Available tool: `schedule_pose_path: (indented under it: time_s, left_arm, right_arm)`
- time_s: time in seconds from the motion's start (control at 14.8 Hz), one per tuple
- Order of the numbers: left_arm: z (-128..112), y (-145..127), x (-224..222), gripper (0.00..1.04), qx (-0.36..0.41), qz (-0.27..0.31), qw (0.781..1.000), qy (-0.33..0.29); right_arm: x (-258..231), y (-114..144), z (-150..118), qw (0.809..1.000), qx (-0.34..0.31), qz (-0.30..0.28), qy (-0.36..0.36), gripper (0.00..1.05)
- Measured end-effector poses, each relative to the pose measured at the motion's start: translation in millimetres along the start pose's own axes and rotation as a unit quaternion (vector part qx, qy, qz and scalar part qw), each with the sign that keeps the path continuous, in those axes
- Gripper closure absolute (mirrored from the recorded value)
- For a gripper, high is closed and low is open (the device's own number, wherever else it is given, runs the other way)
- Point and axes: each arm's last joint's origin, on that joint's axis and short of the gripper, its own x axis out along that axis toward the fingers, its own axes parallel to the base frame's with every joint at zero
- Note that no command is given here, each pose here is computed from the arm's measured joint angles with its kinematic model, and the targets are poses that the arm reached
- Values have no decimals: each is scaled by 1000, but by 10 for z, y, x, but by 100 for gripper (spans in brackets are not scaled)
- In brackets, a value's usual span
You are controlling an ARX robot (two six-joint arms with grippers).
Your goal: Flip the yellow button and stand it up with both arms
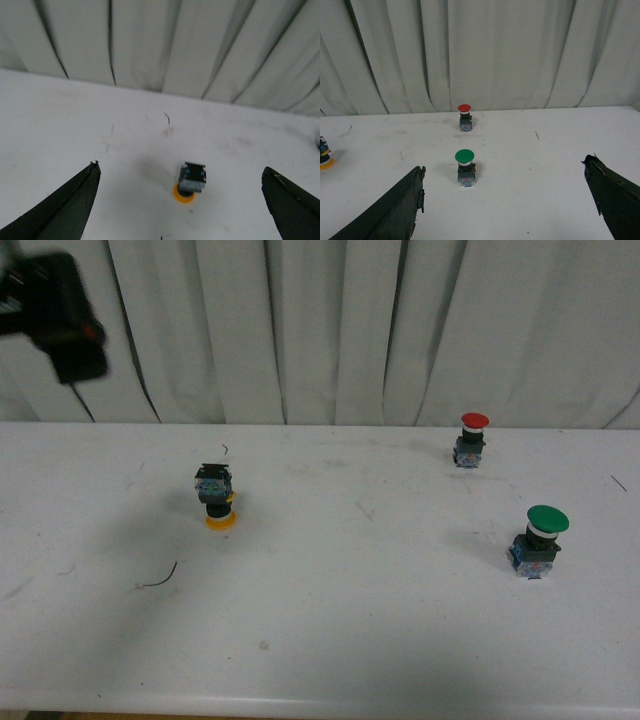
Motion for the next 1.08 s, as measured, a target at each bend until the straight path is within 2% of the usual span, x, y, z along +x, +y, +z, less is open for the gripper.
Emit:
schedule_pose_path:
  time_s: [0.13, 0.2, 0.27, 0.34, 0.61, 0.88, 1.08]
  left_arm:
    - [-211, -166, 564, 7, 23, -14, 997, 78]
    - [-255, -285, 798, 7, 36, -26, 994, 96]
    - [-243, -506, 1119, 7, 46, -63, 991, 113]
    - [-269, -564, 1240, 7, 54, -72, 988, 128]
    - [-408, -450, 1507, 7, 50, -63, 976, 203]
    - [-415, -298, 1609, 7, 37, -49, 974, 219]
    - [-467, -290, 1615, 7, 34, -74, 971, 225]
  right_arm:
    - [0, 0, 0, 1000, 0, 0, 0, 6]
    - [0, 0, 0, 1000, 0, 0, 0, 6]
    - [0, 0, 0, 1000, 0, 0, 0, 6]
    - [0, 0, 0, 1000, 0, 0, 0, 6]
    - [0, 0, 0, 1000, 0, 0, 0, 6]
    - [0, 0, 0, 1000, 0, 0, 0, 6]
    - [0, 0, 0, 1000, 0, 0, 0, 6]
